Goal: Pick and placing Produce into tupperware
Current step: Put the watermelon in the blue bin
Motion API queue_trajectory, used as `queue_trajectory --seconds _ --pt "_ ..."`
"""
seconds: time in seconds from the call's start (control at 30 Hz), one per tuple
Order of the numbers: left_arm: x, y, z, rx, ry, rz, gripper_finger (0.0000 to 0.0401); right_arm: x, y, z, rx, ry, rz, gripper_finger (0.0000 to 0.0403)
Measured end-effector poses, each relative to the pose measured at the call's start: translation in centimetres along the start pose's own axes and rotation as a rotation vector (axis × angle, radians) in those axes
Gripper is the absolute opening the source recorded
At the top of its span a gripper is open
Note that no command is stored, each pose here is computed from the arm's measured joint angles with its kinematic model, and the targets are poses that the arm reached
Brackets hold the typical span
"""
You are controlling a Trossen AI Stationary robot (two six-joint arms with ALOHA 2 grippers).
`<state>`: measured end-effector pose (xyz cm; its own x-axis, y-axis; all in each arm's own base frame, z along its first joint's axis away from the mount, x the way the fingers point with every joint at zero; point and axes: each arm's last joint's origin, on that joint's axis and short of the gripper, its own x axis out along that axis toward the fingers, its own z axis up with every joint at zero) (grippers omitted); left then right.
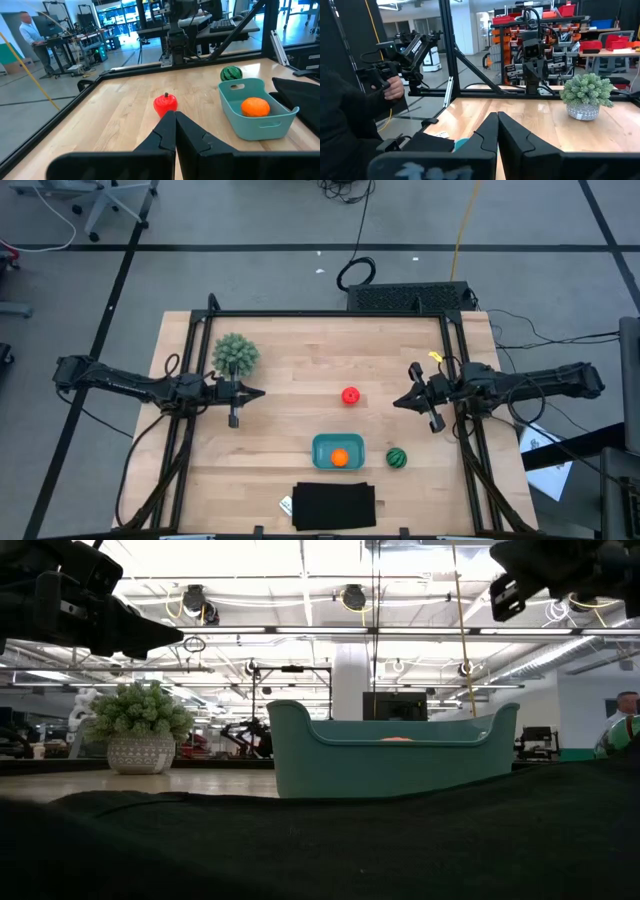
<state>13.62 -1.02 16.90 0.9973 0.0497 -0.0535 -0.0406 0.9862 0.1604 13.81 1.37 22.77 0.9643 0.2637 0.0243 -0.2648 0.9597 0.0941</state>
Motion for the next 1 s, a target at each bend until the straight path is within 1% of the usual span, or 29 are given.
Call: queue_trajectory --seconds 0.13,0.27,0.53,0.77,1.0 --pt "0.0 0.0 0.1 -0.001 -0.008 0.001 0.0001 0.5 0.0 1.4 0.014 0.021 -0.002 0.0" --pt "0.0 0.0 0.1 -0.002 -0.009 0.002 0.0001 1.0 0.2 2.8 0.028 0.074 -0.001 0.0" --pt "0.0 0.0 0.1 -0.002 -0.009 0.002 0.0001 2.6 1.4 6.1 0.048 0.202 0.059 0.0" --pt "0.0 0.0 0.1 -0.002 -0.01 0.002 0.0001 4.0 2.0 7.5 0.073 0.31 0.081 0.0" --pt "0.0 0.0 0.1 -0.002 -0.01 0.002 0.0001 5.0 2.0 8.7 0.078 0.377 0.075 0.0"
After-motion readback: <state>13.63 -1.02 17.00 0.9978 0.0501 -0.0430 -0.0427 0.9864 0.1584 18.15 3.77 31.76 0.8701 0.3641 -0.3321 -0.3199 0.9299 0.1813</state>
